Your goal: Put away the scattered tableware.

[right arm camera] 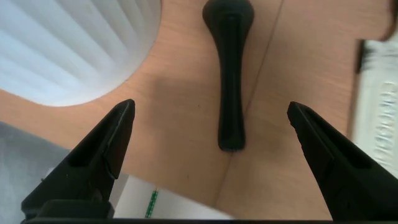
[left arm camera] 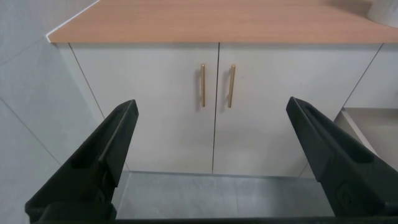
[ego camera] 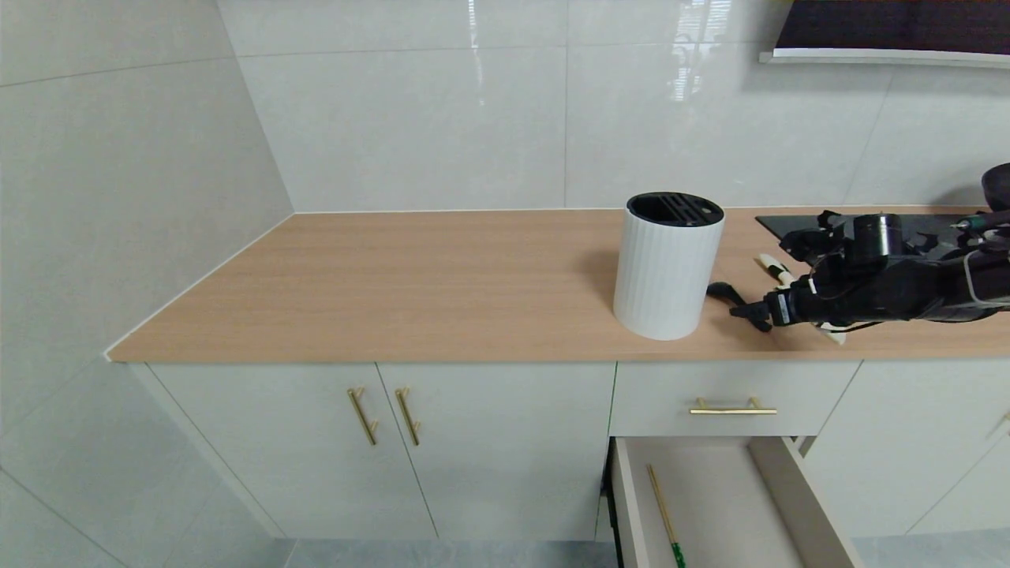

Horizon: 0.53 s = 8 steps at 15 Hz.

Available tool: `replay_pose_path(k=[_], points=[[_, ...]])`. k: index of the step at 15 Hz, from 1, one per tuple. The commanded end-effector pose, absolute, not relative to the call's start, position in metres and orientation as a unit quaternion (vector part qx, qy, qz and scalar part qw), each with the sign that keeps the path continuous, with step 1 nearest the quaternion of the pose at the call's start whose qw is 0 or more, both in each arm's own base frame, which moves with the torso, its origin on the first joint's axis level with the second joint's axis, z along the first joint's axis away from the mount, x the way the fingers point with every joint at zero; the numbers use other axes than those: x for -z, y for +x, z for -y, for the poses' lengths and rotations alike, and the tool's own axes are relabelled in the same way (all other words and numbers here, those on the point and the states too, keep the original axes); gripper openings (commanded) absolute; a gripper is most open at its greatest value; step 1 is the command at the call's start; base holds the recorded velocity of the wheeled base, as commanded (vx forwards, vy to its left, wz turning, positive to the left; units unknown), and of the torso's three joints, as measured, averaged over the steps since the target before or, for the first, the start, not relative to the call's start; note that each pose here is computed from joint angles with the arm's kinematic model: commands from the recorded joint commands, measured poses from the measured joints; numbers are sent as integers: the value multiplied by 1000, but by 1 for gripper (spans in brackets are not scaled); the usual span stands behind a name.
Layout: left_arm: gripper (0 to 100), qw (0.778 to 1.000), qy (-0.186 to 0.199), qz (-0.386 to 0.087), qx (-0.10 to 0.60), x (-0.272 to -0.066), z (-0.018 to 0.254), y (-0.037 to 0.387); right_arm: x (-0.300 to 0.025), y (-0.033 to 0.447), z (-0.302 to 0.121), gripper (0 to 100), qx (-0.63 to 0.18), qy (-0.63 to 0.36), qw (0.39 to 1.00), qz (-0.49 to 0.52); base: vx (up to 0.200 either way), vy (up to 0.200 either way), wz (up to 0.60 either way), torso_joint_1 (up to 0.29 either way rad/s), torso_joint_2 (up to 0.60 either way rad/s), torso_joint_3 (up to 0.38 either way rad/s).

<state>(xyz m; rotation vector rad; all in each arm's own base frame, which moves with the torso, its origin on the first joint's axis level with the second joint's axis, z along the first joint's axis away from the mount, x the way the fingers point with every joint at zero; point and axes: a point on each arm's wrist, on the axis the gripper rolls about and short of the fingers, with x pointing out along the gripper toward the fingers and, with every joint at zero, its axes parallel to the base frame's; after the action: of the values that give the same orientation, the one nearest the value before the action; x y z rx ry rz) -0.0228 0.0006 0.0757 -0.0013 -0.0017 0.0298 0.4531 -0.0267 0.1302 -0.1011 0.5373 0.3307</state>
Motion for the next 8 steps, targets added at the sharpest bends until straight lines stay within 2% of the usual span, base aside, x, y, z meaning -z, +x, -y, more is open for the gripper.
replay_pose_path(k=[1,8], points=[[100,1000,-1,1,-15,-76,-1,-23,-113,459,26,100,-164,-48,946,-275,0,0,0,0,0,0],[100,1000,-1,0,-15,-76,-1,-23,-97,469,27,100,-151,-56,951,-264,0,0,0,0,0,0]])
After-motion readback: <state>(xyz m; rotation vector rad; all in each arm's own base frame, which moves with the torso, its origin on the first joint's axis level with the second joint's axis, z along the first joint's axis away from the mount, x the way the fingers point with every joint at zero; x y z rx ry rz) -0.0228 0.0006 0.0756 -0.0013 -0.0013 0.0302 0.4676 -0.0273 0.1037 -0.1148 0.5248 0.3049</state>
